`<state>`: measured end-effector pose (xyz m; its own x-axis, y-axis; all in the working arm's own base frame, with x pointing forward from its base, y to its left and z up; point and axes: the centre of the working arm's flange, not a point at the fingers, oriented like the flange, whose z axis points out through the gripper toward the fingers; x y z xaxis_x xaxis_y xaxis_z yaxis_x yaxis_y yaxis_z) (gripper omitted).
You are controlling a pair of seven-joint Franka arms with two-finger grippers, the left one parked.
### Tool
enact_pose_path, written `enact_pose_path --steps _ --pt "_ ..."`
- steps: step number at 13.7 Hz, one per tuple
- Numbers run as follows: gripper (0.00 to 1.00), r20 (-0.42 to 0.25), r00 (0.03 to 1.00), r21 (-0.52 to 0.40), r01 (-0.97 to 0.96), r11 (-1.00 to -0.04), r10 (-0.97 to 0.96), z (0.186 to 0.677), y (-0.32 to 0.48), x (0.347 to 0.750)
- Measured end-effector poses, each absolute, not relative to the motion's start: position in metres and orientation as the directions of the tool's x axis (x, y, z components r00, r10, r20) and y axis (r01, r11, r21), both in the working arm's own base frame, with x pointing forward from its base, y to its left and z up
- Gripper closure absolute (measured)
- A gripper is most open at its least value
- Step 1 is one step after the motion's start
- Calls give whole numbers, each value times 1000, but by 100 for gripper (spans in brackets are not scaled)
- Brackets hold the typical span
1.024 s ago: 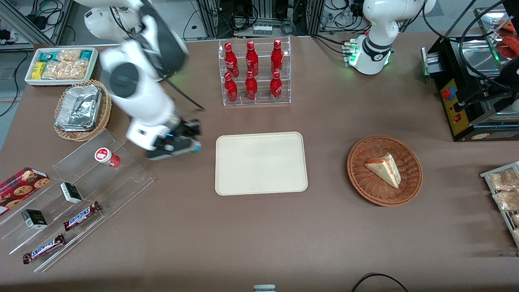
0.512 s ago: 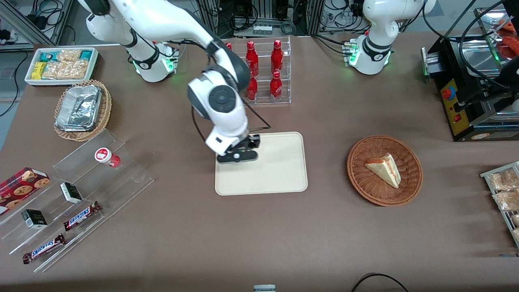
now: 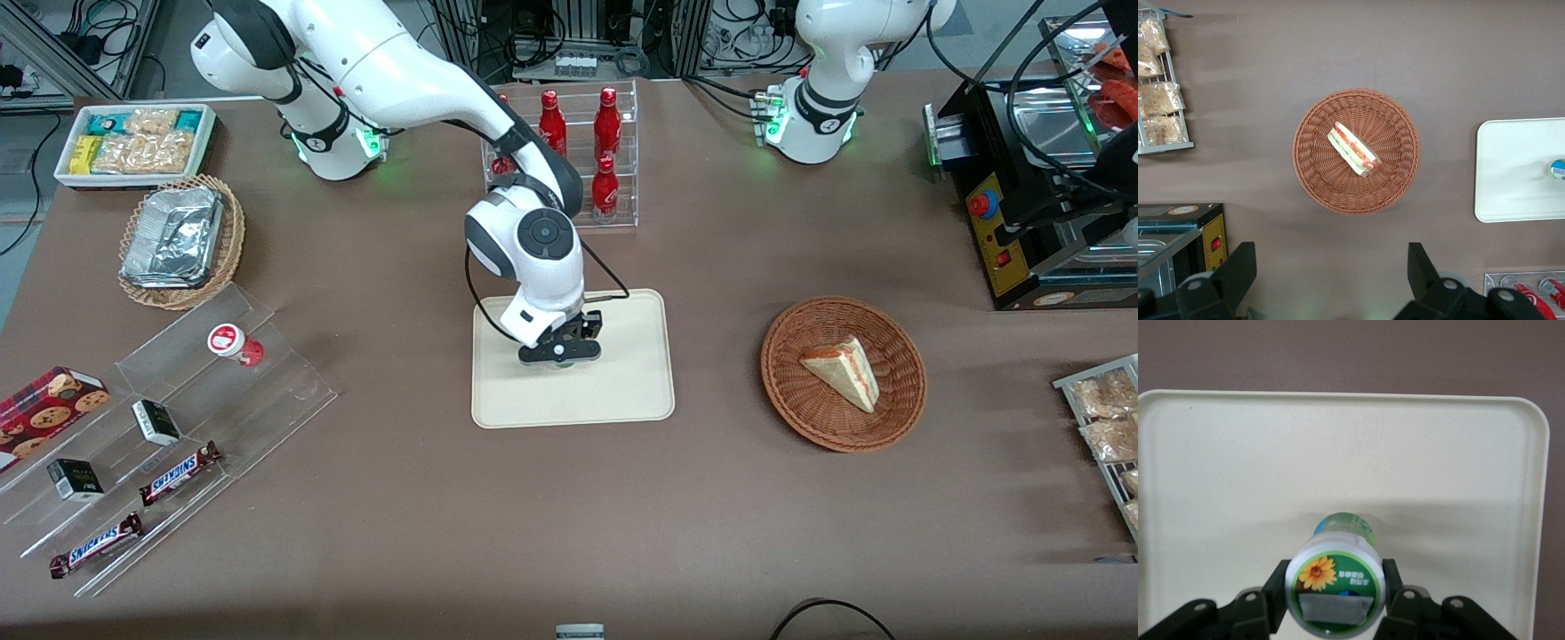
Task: Place green gum on tray
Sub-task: 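Lower the gum tub onto the tray and open the right gripper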
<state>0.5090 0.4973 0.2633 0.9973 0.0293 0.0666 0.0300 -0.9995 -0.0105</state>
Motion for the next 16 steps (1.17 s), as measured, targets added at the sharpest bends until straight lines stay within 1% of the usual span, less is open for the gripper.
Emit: enact_pose_path --steps 3,7,10,11,14,15,16 --pt "41 66 998 -9 17 -1000 17 255 498 509" --pt "41 65 998 -9 11 -1000 11 236 507 500" --pt "41 68 998 -11 11 -1000 11 236 509 500" --pt "34 69 998 -11 10 -1000 10 236 509 500" --pt "7 79 997 -16 4 -1000 2 239 507 505" --pt "0 85 996 -20 -1 -1000 -3 242 505 509" --pt "0 94 996 -28 -6 -1000 -9 249 504 513"
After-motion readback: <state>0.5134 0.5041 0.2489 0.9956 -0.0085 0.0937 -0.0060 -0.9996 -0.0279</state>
